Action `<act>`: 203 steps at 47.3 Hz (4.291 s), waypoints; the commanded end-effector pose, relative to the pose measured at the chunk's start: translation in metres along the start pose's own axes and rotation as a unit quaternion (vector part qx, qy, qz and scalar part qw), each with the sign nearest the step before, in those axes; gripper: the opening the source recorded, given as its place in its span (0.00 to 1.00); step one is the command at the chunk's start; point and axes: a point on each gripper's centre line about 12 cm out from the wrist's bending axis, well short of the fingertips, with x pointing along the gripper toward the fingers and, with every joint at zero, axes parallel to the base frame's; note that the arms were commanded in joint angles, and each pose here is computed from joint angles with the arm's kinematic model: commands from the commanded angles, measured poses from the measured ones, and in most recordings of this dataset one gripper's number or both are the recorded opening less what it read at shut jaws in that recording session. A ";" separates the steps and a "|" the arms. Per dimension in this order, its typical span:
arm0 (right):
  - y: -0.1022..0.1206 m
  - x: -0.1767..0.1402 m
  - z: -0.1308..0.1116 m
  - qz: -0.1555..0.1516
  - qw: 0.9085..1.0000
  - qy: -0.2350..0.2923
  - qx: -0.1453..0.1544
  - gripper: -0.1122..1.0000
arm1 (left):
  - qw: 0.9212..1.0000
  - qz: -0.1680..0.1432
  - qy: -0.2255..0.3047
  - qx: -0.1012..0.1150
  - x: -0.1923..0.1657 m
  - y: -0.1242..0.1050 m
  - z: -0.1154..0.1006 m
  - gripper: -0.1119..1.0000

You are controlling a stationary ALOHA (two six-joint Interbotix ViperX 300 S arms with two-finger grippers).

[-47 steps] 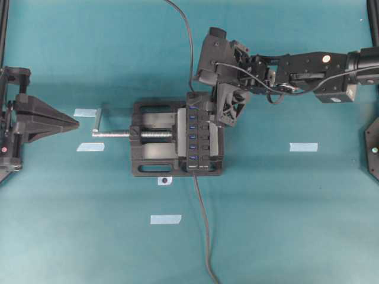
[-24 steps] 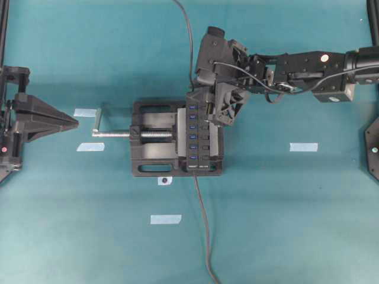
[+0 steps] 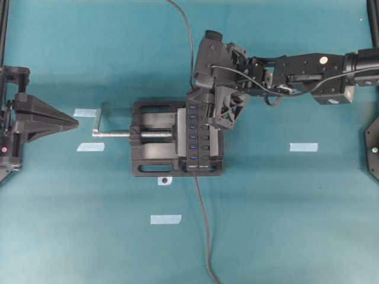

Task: Insert the USB into the front port of the fixed hub.
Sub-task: 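Lift the held plug with the right gripper, pulling it away from the hub, then swing the plug with the right gripper to the hub's front port, then push the plug into the front port with the right gripper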

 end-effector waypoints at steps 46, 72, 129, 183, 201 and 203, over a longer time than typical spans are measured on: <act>0.018 -0.028 0.040 0.017 1.000 0.003 -0.006 0.15 | 1.000 0.000 -0.015 -0.002 -0.004 0.000 0.006 0.10; 0.039 -0.049 0.043 0.038 0.999 -0.014 0.011 0.15 | 1.000 0.000 -0.016 -0.002 -0.004 0.000 0.007 0.10; 0.073 -0.064 0.041 0.071 0.997 -0.005 0.016 0.15 | 1.000 0.000 -0.015 -0.002 -0.004 0.000 0.006 0.10; 0.107 -0.040 0.021 0.096 0.995 0.011 0.022 0.15 | 1.000 0.000 -0.017 -0.017 -0.005 0.000 0.005 0.10; 0.103 -0.031 0.008 0.090 0.995 0.027 0.021 0.15 | 1.000 0.000 -0.017 -0.017 -0.005 0.000 0.005 0.10; 0.102 -0.030 0.007 0.089 0.995 0.027 0.022 0.15 | 1.000 0.000 -0.017 -0.017 -0.005 0.000 0.005 0.10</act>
